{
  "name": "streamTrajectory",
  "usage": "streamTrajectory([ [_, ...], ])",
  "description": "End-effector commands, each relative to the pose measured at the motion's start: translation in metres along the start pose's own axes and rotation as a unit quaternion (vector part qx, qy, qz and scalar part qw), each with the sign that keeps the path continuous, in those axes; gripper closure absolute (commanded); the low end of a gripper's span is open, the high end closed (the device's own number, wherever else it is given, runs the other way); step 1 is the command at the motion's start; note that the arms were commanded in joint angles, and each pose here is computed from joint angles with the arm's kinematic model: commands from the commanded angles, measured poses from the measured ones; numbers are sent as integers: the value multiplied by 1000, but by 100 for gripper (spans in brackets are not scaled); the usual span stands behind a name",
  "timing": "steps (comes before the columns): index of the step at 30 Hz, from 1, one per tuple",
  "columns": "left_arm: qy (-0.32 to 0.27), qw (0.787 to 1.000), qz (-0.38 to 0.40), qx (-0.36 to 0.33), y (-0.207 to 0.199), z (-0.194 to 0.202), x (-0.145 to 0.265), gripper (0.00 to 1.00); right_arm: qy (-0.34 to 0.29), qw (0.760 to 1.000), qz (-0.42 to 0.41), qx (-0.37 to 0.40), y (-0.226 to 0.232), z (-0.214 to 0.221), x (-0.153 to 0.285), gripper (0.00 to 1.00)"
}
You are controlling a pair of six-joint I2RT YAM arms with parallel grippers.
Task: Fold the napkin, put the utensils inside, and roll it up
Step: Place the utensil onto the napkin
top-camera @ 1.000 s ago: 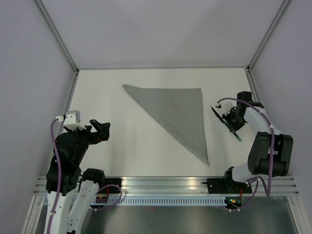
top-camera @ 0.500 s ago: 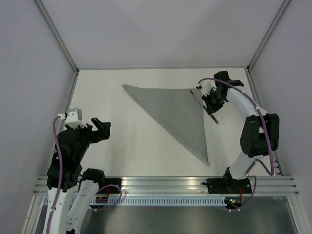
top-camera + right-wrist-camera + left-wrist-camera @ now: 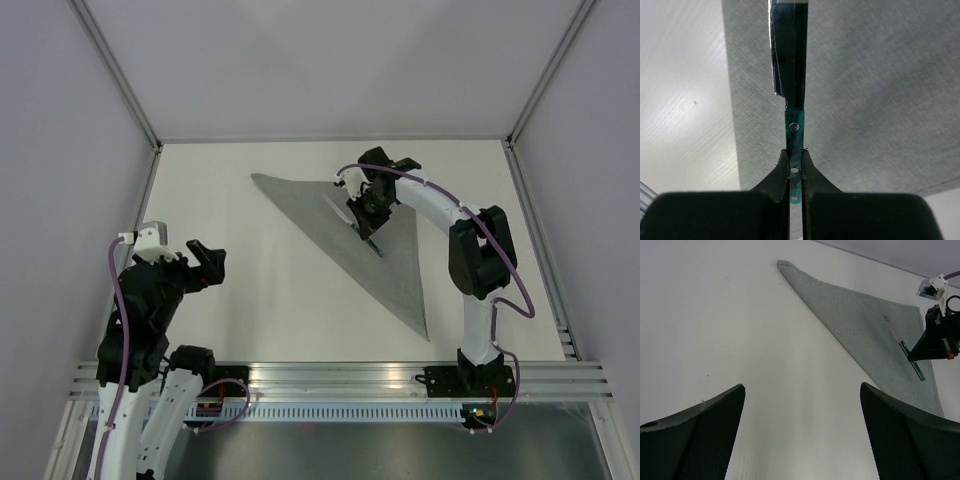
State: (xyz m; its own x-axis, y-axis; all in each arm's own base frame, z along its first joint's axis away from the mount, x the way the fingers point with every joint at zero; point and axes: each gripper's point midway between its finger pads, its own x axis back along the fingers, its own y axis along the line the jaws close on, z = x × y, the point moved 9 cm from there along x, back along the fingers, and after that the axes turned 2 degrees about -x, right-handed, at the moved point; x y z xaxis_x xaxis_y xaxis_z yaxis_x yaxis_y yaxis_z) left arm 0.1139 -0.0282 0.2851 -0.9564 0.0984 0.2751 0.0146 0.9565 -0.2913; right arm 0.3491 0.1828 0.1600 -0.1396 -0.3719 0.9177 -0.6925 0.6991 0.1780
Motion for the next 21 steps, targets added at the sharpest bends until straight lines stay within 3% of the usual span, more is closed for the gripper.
streamTrajectory([
  [1, -1, 1000, -2, 8, -1, -3, -3, 0, -4, 999, -8, -36, 17, -13, 1, 99],
  [12, -1, 1000, -4, 9, -1, -3, -3, 0, 14, 1000, -15, -23, 56, -20, -34, 100],
  [21, -1, 1000, -4, 9, -1, -3, -3, 0, 25, 999, -10, -36, 61, -20, -52, 100],
])
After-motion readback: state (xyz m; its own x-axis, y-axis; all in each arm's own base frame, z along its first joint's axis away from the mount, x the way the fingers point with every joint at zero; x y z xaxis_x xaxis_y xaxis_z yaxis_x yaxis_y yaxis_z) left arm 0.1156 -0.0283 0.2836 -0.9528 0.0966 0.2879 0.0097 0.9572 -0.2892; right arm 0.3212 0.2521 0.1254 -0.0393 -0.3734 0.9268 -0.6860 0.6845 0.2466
